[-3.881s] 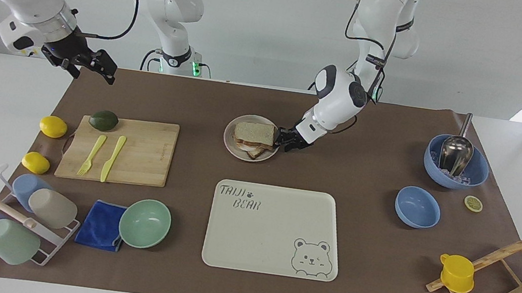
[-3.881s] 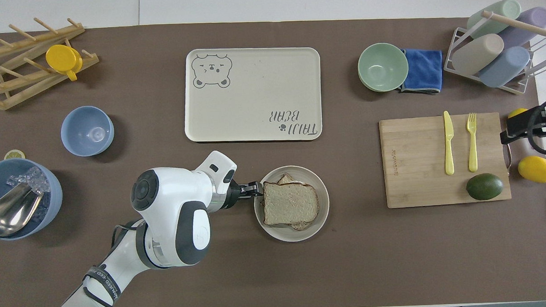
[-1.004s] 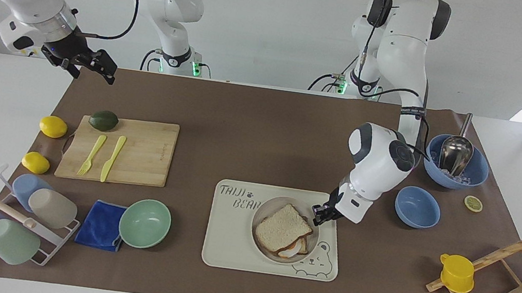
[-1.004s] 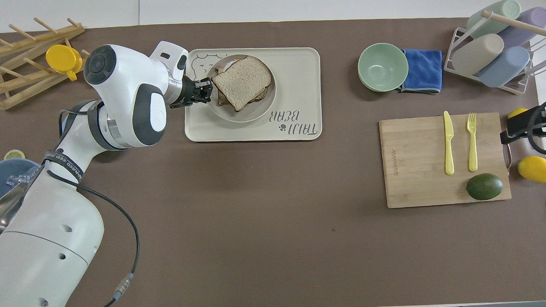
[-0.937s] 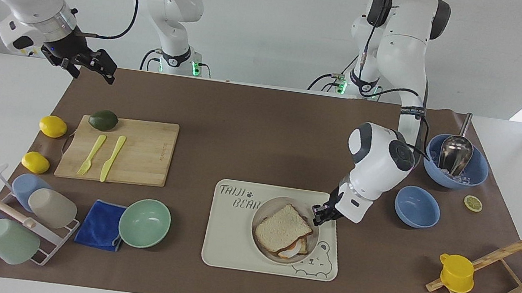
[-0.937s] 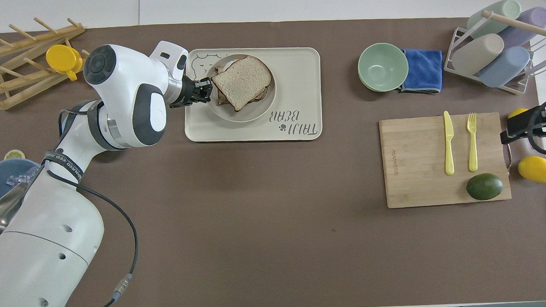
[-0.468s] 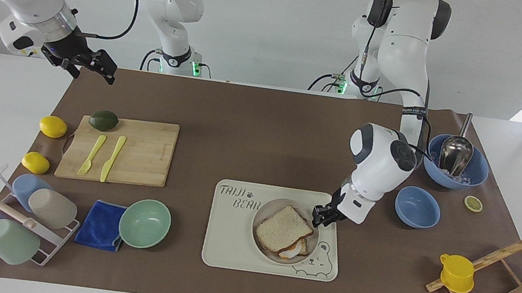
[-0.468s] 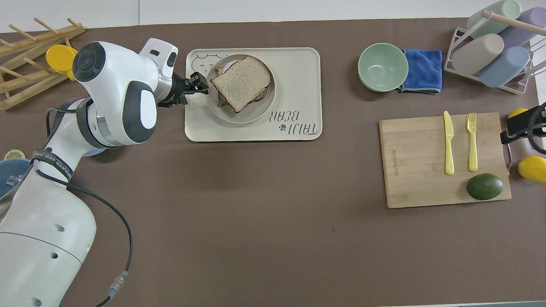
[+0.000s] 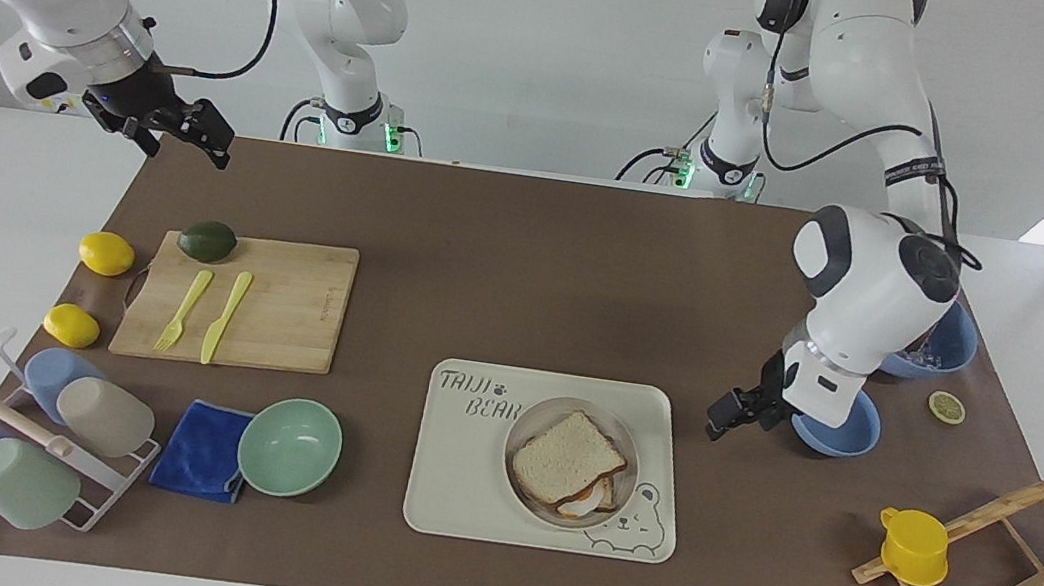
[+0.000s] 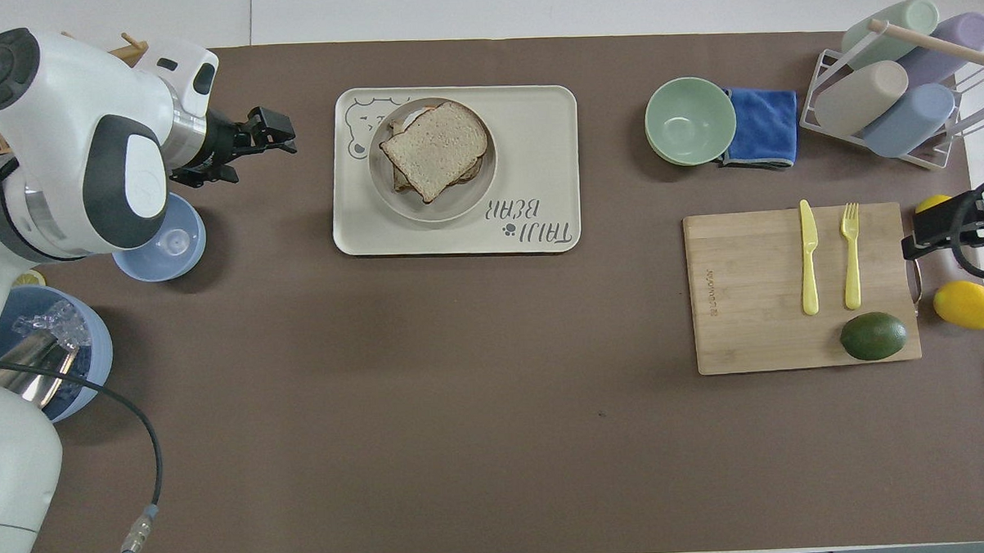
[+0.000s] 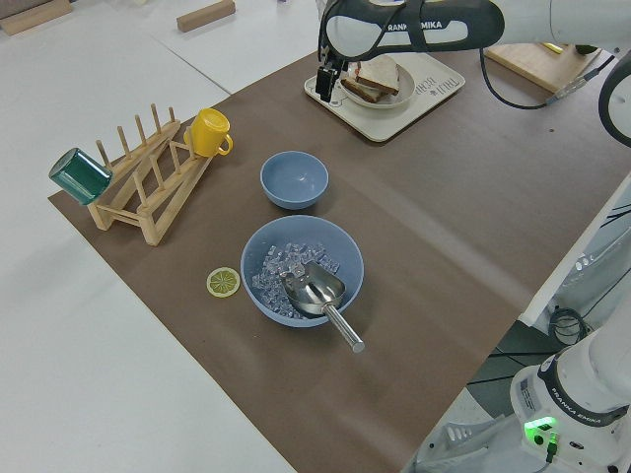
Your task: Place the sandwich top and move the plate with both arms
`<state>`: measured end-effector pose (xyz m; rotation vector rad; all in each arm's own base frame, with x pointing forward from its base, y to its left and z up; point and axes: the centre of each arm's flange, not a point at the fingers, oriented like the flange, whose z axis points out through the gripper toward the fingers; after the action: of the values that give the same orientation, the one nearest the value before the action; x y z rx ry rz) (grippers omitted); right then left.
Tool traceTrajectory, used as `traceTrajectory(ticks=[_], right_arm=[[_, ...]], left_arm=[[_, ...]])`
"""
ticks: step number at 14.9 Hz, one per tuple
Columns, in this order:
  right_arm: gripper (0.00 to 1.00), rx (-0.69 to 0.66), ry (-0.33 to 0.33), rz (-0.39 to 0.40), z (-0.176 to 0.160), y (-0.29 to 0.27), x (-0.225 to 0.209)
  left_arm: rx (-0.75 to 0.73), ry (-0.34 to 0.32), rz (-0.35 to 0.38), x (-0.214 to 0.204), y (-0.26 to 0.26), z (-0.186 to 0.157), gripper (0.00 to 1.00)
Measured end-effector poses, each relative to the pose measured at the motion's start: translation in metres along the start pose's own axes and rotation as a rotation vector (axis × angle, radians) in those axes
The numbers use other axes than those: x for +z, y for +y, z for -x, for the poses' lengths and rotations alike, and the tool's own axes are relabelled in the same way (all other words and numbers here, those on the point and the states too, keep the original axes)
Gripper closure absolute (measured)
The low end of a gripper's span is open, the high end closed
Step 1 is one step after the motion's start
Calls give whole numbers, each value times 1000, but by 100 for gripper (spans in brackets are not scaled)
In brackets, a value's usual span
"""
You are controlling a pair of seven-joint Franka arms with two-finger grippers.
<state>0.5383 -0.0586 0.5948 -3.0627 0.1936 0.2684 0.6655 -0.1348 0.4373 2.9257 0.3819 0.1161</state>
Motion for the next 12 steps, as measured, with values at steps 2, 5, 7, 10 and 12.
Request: traceTrajectory(ticks=[2,5,7,10,12], right_arm=[[0,0,0,0,0,0,0],[0,0,0,0,0,0,0],[0,0,0,0,0,0,0],[0,0,0,0,0,0,0],[0,0,0,0,0,0,0]], left_arm=[[1,2,-18,-25,-10,2,0],[35,9,-97,-50,-22,6,0],[47,-1,-119,-67,-25,13,0],[60,-32,-128,-101,-30,28,0],[92,-59,-153,-128,-37,43,0]])
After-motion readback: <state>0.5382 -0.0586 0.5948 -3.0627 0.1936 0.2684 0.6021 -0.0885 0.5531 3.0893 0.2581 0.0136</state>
